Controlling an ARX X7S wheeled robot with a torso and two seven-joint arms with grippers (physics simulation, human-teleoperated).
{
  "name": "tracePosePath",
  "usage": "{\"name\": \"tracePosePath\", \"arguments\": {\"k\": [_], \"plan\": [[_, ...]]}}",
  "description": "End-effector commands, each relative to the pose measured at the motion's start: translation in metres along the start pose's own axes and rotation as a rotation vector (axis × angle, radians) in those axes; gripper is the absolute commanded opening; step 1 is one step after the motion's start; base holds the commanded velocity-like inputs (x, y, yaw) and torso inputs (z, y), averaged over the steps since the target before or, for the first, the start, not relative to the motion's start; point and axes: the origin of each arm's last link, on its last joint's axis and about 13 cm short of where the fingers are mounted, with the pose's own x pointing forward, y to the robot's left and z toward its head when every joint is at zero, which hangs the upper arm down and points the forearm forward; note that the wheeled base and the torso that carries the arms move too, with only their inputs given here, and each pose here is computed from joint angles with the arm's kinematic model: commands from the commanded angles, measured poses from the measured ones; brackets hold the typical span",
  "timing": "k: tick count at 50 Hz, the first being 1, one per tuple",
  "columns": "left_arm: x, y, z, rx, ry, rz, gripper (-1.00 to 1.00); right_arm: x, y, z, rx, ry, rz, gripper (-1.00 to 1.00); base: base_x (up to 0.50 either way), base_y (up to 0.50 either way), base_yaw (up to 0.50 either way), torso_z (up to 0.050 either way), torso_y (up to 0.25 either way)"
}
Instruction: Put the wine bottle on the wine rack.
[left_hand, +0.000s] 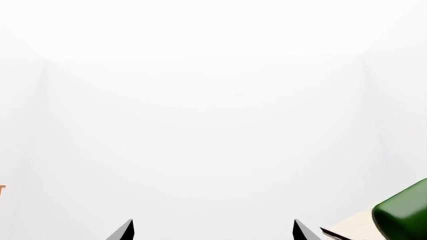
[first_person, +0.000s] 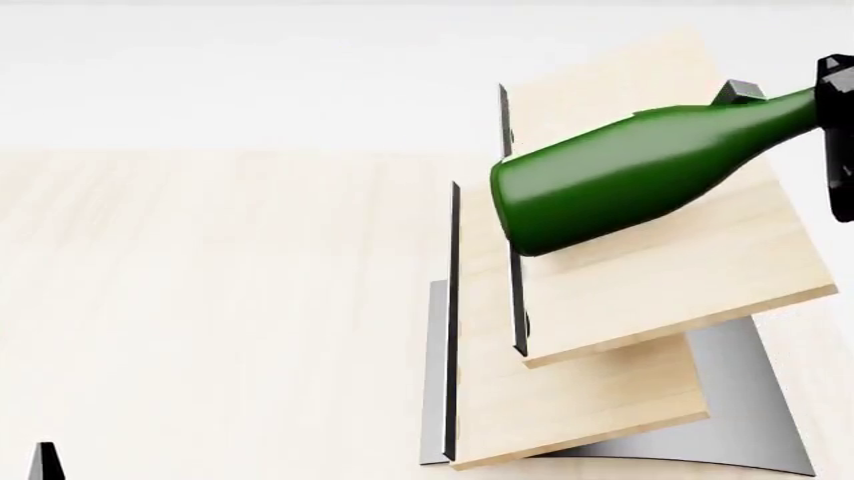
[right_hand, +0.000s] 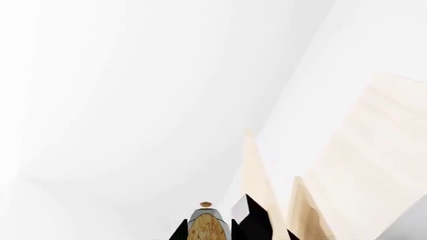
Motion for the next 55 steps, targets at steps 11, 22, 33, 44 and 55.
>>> {"name": "tracePosePath", "arguments": {"k": [11, 22, 33, 44, 55], "plan": [[0.001, 0.0, 0.001, 0.0, -0.001, 0.0, 1.0, 0.001, -0.003, 0.001, 0.004, -0.011, 0.019, -1.0, 0.0, 0.0, 0.0, 0.0, 0.001], [0.001, 0.0, 0.001, 0.001, 0.0, 0.0, 1.0, 0.003, -0.008, -0.002, 0.005, -0.006, 0.008, -1.0, 0.0, 0.0, 0.0, 0.0, 0.0], [0.001, 0.0, 0.0, 0.001, 0.0, 0.0, 1.0, 0.012, -0.02, 0.0, 0.007, -0.003, -0.003, -1.0, 0.0, 0.0, 0.0, 0.0, 0.0], [0.0, 0.0, 0.0, -0.001, 0.001, -0.001, 1.0, 0.015, -0.027, -0.003, 0.008, 0.002, -0.011, -1.0, 0.0, 0.0, 0.0, 0.0, 0.0], [0.0, 0.0, -0.001, 0.0, 0.002, -0.001, 1.0, 0.015, -0.029, -0.005, 0.005, 0.007, -0.018, -1.0, 0.0, 0.0, 0.0, 0.0, 0.0]]}}
